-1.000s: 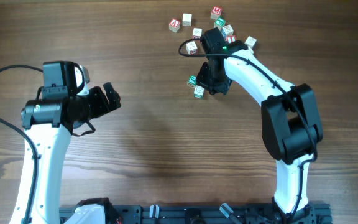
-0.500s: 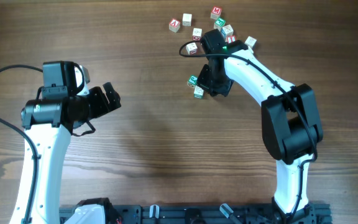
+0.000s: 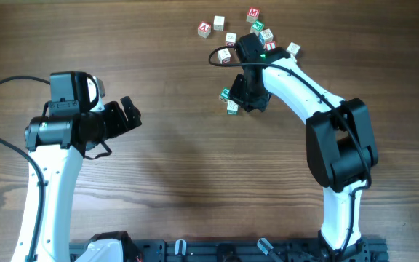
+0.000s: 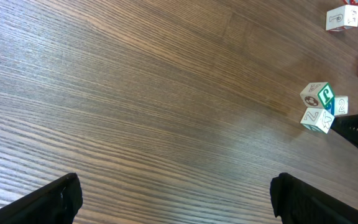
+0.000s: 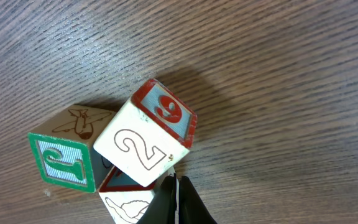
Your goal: Form a circle
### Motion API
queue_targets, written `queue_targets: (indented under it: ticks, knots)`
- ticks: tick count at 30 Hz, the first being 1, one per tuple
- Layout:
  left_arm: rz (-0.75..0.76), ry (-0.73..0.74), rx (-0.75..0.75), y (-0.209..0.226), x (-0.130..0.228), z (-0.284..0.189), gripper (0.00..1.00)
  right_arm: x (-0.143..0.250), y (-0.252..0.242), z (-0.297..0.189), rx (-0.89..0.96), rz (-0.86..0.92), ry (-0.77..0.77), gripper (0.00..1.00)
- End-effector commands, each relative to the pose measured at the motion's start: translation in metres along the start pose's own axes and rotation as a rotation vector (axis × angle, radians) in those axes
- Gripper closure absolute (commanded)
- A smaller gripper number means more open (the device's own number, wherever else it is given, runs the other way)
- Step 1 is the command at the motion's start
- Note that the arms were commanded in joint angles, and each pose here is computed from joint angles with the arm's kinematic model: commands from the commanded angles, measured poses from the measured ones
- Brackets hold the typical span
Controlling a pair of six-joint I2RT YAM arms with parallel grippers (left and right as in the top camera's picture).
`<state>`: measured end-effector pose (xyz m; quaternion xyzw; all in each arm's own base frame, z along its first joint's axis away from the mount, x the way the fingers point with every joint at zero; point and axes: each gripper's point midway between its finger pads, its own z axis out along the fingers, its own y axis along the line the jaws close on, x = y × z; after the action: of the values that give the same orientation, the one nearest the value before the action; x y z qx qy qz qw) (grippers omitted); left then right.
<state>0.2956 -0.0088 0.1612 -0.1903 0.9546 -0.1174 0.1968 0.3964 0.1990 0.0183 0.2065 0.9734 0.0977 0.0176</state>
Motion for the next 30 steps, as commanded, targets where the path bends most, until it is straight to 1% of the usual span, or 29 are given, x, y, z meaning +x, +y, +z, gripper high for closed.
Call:
queue_targets:
  ticks: [1,10,11,12,13,16,19,22,24,25,26,27,28,29,30]
  knots:
    - [0.017,-0.007,0.001,0.001,0.001,-0.002,0.00,0.002,0.005,-0.007,-0.027,-0.034,-0.006,0.95]
    - [0.017,-0.007,0.001,0.001,0.001,-0.002,0.00,0.003,0.004,-0.007,-0.022,-0.035,-0.003,0.95]
    - [0.017,-0.007,0.001,0.001,0.001,-0.002,0.00,0.004,0.002,-0.007,-0.014,-0.033,0.000,0.95]
    - [0.017,-0.007,0.001,0.001,0.001,-0.002,0.00,0.004,-0.011,-0.010,0.047,0.006,-0.013,0.95]
    - [0.017,-0.007,0.001,0.001,0.001,-0.002,0.00,0.004,-0.014,-0.012,0.060,0.010,-0.019,0.95]
    - [0.017,-0.007,0.001,0.001,0.001,-0.002,0.00,0.002,-0.018,-0.033,0.076,0.017,-0.061,0.95]
    - [0.017,-0.007,0.001,0.001,0.001,-0.002,0.00,-0.005,-0.031,-0.074,0.117,0.073,-0.172,0.95]
    - [0.017,-0.007,0.001,0.001,0.001,-0.002,0.00,-0.011,-0.038,-0.116,0.117,0.071,-0.279,0.95]
    - [0.017,-0.007,0.001,0.001,0.001,-0.002,0.00,-0.009,-0.039,-0.139,0.098,0.025,-0.316,0.85]
    - [0.017,-0.007,0.001,0.001,0.001,-0.002,0.00,-0.007,-0.039,-0.149,0.089,-0.001,-0.327,0.77]
    - [0.017,-0.007,0.001,0.001,0.001,-0.002,0.00,-0.003,-0.042,-0.163,0.079,-0.029,-0.339,0.45]
    - [0.017,-0.007,0.001,0.001,0.001,-0.002,0.00,0.002,-0.045,-0.174,0.074,-0.043,-0.345,0.33]
    - [0.017,-0.007,0.001,0.001,0.001,-0.002,0.00,0.005,-0.047,-0.182,0.070,-0.057,-0.351,0.18]
    - [0.017,-0.007,0.001,0.001,0.001,-0.002,0.00,0.010,-0.050,-0.192,0.066,-0.079,-0.358,0.00]
    - [0.017,-0.007,0.001,0.001,0.001,-0.002,0.00,0.016,-0.054,-0.204,0.061,-0.108,-0.366,0.00]
